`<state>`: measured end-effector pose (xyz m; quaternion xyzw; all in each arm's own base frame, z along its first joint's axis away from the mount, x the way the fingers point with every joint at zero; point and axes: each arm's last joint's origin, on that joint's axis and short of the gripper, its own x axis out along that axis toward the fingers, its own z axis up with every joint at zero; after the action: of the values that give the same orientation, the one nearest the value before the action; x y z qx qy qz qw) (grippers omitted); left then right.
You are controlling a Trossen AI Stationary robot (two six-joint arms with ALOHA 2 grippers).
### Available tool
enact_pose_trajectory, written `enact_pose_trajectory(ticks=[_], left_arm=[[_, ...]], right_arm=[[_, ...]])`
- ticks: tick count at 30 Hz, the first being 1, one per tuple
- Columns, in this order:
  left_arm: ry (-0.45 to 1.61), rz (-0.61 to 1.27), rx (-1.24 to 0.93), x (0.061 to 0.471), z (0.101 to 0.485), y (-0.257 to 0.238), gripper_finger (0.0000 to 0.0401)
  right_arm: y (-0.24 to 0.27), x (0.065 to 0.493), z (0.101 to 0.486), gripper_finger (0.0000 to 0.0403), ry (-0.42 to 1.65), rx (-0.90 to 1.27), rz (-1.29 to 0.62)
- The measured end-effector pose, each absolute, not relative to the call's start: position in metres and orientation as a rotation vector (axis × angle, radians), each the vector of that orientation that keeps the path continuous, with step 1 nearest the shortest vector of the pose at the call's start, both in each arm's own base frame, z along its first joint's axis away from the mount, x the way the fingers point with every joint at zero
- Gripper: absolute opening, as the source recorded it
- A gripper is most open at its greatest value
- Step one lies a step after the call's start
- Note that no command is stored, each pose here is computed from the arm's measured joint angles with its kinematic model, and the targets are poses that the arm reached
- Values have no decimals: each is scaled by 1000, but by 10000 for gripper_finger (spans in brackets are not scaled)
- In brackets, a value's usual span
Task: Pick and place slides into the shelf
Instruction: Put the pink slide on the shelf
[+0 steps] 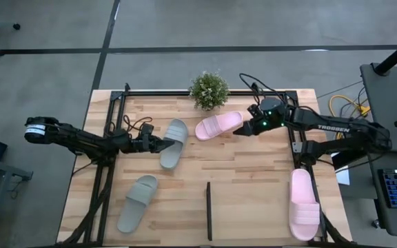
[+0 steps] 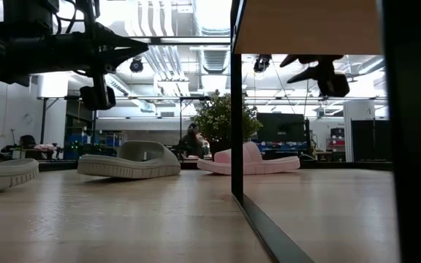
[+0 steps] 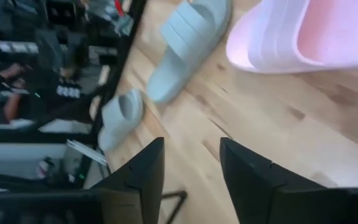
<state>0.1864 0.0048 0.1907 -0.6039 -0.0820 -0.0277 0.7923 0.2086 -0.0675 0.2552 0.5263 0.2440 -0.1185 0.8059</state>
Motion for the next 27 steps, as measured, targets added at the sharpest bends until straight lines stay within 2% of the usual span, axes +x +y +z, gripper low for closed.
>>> enact_pose_trajectory(ticks=[5, 10, 21, 27], left_arm=[[-176, -60, -1299, 186, 191, 5, 0], [-176, -60, -1299, 186, 191, 5, 0], [-175, -60, -1300, 186, 191, 5, 0], [-174, -61, -1300, 186, 191, 5, 0]], right_arm=[[-79, 206, 248, 179, 437, 1166, -277], [-93, 204, 236, 198, 448, 1211, -324], [-121, 230, 215, 199, 552, 1184, -297], [-133, 247, 208, 195, 501, 1176, -286]])
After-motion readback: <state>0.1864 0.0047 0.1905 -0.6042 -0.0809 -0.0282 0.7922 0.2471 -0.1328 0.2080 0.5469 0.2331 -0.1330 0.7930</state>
